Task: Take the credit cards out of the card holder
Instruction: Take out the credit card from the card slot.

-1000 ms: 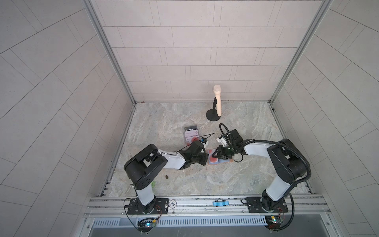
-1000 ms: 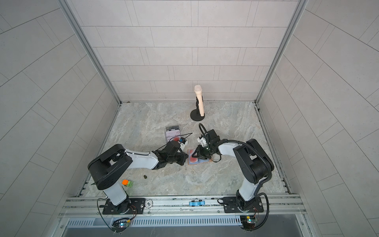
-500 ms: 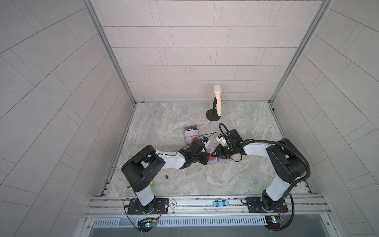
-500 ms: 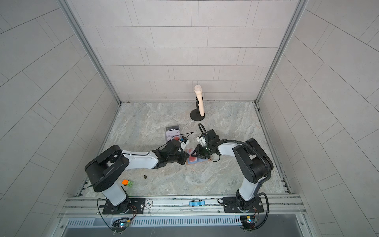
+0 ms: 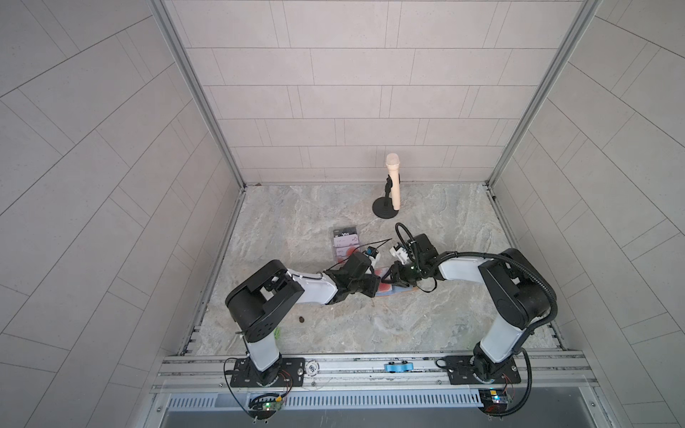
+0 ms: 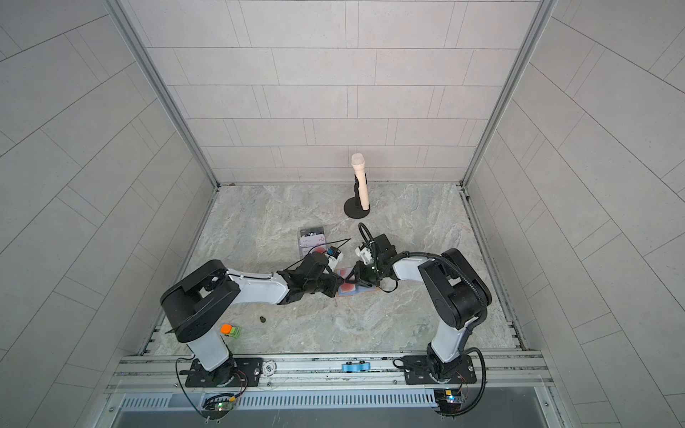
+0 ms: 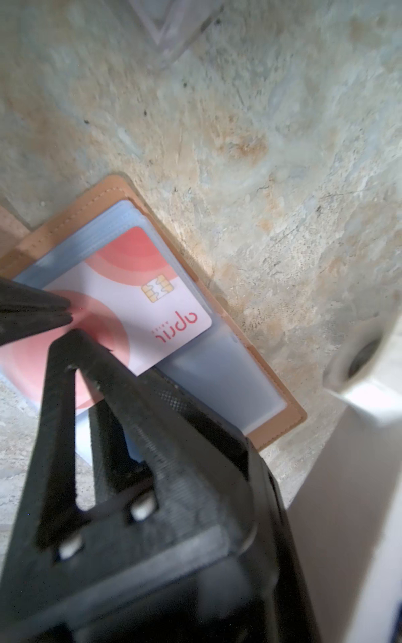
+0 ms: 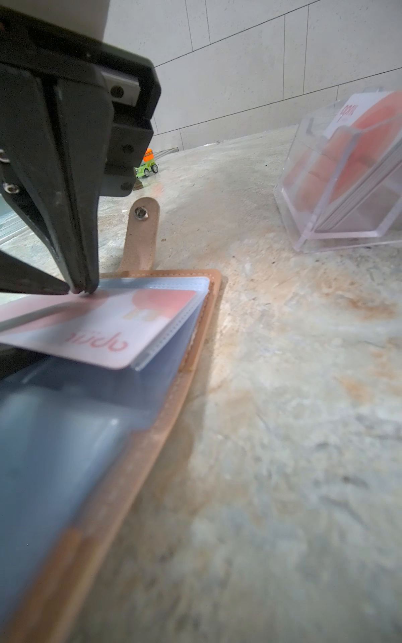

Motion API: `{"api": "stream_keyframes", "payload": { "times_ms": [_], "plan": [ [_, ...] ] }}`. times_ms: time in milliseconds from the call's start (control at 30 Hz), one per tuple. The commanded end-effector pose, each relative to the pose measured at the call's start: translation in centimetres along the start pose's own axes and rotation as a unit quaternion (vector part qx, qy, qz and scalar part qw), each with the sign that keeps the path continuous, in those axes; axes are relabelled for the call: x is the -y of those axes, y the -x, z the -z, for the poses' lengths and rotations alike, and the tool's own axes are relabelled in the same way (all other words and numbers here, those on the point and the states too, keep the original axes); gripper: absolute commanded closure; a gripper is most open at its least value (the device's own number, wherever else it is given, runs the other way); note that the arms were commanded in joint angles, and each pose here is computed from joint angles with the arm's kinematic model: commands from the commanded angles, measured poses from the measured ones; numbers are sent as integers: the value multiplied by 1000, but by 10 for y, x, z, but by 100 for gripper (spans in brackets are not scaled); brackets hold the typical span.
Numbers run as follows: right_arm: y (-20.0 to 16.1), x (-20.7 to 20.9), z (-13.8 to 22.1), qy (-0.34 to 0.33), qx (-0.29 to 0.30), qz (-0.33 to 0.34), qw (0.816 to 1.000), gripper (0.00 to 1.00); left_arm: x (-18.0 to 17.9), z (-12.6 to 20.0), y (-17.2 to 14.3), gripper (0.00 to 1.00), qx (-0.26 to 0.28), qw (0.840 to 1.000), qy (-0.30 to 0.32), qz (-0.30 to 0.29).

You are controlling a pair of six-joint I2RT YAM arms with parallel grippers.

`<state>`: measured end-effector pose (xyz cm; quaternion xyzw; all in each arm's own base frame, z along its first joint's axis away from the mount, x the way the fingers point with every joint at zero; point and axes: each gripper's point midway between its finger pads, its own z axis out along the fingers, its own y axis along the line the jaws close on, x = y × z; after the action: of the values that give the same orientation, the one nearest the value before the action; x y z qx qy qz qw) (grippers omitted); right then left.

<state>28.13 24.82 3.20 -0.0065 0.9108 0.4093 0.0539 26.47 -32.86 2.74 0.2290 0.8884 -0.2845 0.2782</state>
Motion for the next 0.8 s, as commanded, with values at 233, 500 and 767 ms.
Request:
{"api": "stream_keyframes", "payload": {
  "times_ms": [233, 500, 767],
  "plan": [
    [9, -17, 19, 32, 22, 5, 999, 77, -18, -1, -38, 98, -37, 999, 26, 5],
    [17, -28, 27, 65, 28, 3, 998, 77, -20, -5, -43, 98, -41, 999, 28, 6],
    [16, -24, 30, 56, 29, 1, 998, 83, -22, -3, -44, 98, -43, 999, 32, 5]
  ]
}}
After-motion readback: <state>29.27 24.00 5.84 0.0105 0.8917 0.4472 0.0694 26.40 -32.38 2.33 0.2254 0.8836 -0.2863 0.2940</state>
